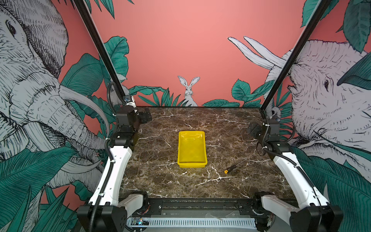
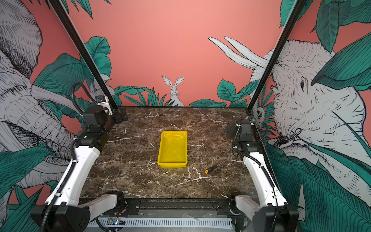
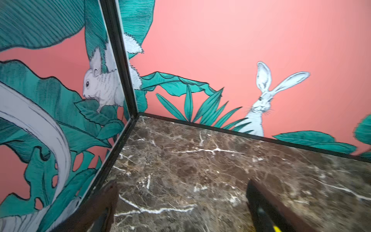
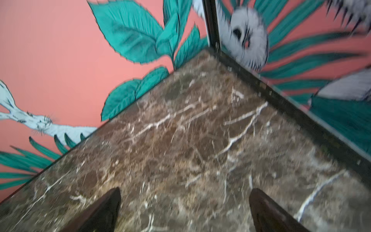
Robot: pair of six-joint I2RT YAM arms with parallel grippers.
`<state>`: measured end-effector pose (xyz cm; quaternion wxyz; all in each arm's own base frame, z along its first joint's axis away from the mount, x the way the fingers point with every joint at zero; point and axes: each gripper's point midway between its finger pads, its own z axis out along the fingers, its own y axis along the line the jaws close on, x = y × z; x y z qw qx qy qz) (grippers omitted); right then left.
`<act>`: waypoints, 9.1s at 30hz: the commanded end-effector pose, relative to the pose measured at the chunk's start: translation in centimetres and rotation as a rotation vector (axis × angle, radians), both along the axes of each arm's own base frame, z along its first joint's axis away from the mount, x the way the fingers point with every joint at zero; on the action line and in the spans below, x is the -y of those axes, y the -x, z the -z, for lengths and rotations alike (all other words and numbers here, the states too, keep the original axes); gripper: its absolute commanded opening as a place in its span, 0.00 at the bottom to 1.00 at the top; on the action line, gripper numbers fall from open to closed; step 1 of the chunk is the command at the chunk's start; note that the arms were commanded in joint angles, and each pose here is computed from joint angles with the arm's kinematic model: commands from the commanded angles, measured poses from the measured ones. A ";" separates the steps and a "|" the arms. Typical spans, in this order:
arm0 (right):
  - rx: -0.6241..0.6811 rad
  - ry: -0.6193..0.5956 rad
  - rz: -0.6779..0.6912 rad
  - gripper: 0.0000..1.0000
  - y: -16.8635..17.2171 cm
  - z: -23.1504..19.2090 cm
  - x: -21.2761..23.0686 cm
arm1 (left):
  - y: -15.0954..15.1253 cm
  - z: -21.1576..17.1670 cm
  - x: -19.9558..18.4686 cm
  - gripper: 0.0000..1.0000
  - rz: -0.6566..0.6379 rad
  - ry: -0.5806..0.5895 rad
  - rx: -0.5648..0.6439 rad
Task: Put the screwdriver in the bin
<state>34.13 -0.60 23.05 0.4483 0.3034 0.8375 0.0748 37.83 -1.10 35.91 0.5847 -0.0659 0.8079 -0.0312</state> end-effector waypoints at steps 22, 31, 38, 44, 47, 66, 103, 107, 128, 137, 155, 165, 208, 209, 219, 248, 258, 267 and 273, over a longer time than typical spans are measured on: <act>-0.541 -0.324 0.166 0.90 12.6 16.3 -9.1 | 4.3 11.2 8.0 1.00 0.349 0.072 -0.327; -0.606 -0.310 0.167 0.74 12.6 19.2 -9.9 | 4.3 11.9 7.6 1.00 0.326 0.067 -0.341; -0.637 -0.303 0.152 0.58 12.2 20.6 -10.5 | 4.4 11.8 7.0 1.00 0.304 0.046 -0.335; -0.648 -0.273 0.150 0.45 12.1 21.1 -10.3 | 4.6 11.6 6.7 1.00 0.292 0.030 -0.325; -0.648 -0.256 0.146 0.37 12.0 21.3 -10.1 | 4.7 11.5 6.5 1.00 0.285 0.019 -0.325; -0.610 -0.041 -0.056 0.00 9.3 18.4 -10.0 | 5.1 11.2 5.4 1.00 0.245 -0.020 -0.317; -0.433 0.320 -0.948 0.04 3.2 7.2 -33.8 | 5.1 11.4 4.6 1.00 0.210 -0.065 -0.324; -0.476 0.336 -0.969 0.04 3.1 9.3 -35.1 | 5.0 11.4 4.4 1.00 0.205 -0.069 -0.326; -0.586 0.376 -0.987 0.07 2.9 16.2 -36.3 | 5.3 11.5 4.4 1.00 0.211 -0.077 -0.340; -0.591 0.378 -0.976 0.12 2.5 17.2 -36.6 | 5.4 11.4 4.3 1.00 0.208 -0.082 -0.331; -0.553 0.397 -0.970 0.27 1.9 15.6 -36.6 | 5.4 11.6 4.0 1.00 0.193 -0.092 -0.337; -0.425 0.418 -0.968 0.32 0.8 7.9 -35.6 | 5.6 11.4 3.7 1.00 0.184 -0.102 -0.333; -0.136 0.398 -0.399 0.99 2.0 -6.3 -4.3 | 5.5 11.5 3.5 1.00 0.196 -0.182 -0.065; -0.113 0.402 -0.397 0.99 1.8 -6.8 -4.3 | 5.3 11.1 3.5 1.00 0.199 -0.195 -0.019; 0.153 0.509 -0.379 0.99 -0.9 -4.0 -4.5 | 3.1 16.7 0.1 1.00 0.013 -0.357 0.027; 0.191 0.699 -0.300 0.99 -4.4 12.8 0.2 | -1.0 24.7 0.3 1.00 0.028 -0.389 0.020; 0.155 0.665 -0.191 0.99 -4.9 13.2 2.6 | -2.6 26.4 0.2 1.00 0.153 -0.263 -0.026; 0.253 0.668 -0.448 0.99 -4.8 13.3 -1.8 | -2.5 26.4 0.2 1.00 0.150 -0.262 -0.036; 0.222 0.643 -0.415 0.99 -5.3 13.4 -1.0 | -2.5 26.4 0.2 1.00 0.149 -0.263 -0.036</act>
